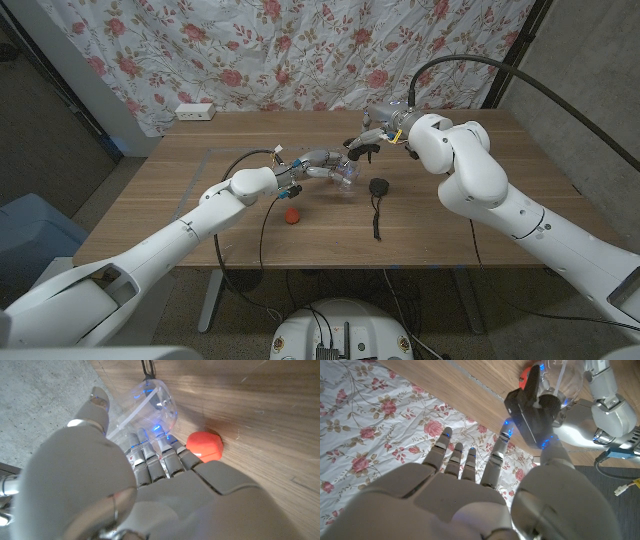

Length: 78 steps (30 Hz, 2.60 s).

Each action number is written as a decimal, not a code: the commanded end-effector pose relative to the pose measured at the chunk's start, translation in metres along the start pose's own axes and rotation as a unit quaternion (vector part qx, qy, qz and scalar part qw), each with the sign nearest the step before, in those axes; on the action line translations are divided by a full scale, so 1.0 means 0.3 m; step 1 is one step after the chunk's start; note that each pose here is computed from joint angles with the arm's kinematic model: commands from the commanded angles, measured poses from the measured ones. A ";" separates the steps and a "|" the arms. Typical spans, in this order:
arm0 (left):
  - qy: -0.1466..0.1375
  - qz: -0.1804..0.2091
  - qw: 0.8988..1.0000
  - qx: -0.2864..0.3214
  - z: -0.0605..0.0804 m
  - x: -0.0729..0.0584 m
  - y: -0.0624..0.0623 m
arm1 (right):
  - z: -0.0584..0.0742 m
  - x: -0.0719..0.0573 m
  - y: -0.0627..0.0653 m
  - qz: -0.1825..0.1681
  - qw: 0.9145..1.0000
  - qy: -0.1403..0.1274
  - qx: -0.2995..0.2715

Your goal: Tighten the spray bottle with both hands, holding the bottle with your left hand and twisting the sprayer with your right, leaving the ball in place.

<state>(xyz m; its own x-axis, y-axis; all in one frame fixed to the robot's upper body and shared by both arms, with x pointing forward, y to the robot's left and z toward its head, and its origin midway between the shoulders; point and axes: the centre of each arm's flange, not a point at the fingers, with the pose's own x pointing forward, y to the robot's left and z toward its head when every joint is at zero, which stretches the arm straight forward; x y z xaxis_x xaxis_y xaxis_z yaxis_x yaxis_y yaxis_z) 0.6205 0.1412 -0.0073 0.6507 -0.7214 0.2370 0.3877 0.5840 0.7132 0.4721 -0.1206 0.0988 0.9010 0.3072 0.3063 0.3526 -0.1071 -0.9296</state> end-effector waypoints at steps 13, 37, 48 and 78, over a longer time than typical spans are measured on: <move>0.001 0.002 1.000 -0.002 -0.007 -0.004 -0.004 | 0.018 -0.003 0.031 -0.020 0.999 0.033 -0.034; 0.001 0.001 1.000 -0.004 -0.010 0.010 0.000 | 0.046 0.018 0.036 -0.055 0.998 0.037 -0.015; 0.000 -0.003 1.000 -0.005 -0.015 0.021 -0.001 | 0.054 0.031 0.031 -0.067 0.997 0.041 0.010; -0.002 -0.005 1.000 -0.005 -0.018 0.028 0.012 | 0.010 0.024 -0.018 -0.072 0.996 0.043 0.000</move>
<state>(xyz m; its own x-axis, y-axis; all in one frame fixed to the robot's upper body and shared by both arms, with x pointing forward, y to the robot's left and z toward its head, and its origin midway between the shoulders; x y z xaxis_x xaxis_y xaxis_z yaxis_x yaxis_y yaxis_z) 0.6311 0.1384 -0.0073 0.6441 -0.7293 0.2307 0.4015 0.5790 0.7096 0.4814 -0.1074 0.0962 0.8653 0.2343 0.4431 0.4638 -0.0386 -0.8851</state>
